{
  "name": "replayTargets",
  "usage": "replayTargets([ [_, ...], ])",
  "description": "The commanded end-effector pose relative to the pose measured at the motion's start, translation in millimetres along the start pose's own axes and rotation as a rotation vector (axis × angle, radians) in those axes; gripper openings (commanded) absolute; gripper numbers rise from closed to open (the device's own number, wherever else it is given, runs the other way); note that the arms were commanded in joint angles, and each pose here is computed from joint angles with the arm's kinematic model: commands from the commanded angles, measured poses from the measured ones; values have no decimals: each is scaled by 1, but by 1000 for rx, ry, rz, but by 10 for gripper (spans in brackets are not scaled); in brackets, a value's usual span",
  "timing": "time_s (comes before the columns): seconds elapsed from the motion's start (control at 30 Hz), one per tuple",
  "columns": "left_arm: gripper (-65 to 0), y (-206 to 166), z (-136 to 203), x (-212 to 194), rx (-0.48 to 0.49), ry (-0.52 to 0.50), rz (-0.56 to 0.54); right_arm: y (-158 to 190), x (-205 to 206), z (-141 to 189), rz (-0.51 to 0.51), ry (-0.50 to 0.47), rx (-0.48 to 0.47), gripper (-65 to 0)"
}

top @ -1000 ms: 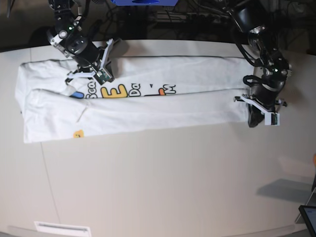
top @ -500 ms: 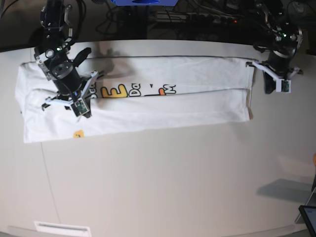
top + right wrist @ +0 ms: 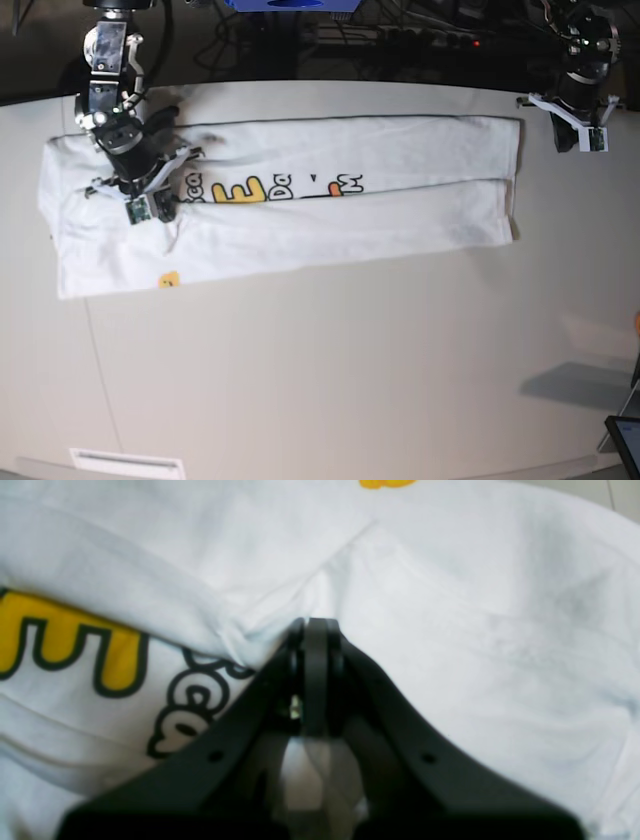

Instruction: Fold the T-shirt properly

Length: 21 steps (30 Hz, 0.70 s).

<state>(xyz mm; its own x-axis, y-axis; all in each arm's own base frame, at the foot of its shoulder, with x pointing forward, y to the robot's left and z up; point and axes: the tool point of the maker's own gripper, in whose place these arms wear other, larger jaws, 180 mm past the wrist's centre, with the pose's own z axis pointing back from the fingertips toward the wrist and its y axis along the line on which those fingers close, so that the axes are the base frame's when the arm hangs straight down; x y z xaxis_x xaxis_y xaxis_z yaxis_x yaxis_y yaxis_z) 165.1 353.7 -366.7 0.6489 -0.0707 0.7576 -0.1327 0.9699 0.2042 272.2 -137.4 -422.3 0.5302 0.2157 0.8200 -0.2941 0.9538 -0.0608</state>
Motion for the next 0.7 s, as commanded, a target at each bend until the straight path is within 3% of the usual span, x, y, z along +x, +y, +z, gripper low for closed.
replayTargets([
  [0.0, -650, 2, 2, 11, 4, -42, -1, 8, -32, 1, 18, 136, 27, -649],
  [0.17, -647, -3, -1, 10, -32, -57, 78, 9, -36, 2, 14, 146, 30, -649],
  [0.37, -403, 1, 2, 32, -106, -123, 190, 9, -35, 2, 17, 144, 28, -649],
  [0.5, -331, 12, 7, 45, -105, -172, 216, 9, -37, 2, 15, 148, 30, -649],
  [0.67, -235, 11, -1, 49, -215, -156, 298, 8, -38, 3, 19, 152, 28, -649],
])
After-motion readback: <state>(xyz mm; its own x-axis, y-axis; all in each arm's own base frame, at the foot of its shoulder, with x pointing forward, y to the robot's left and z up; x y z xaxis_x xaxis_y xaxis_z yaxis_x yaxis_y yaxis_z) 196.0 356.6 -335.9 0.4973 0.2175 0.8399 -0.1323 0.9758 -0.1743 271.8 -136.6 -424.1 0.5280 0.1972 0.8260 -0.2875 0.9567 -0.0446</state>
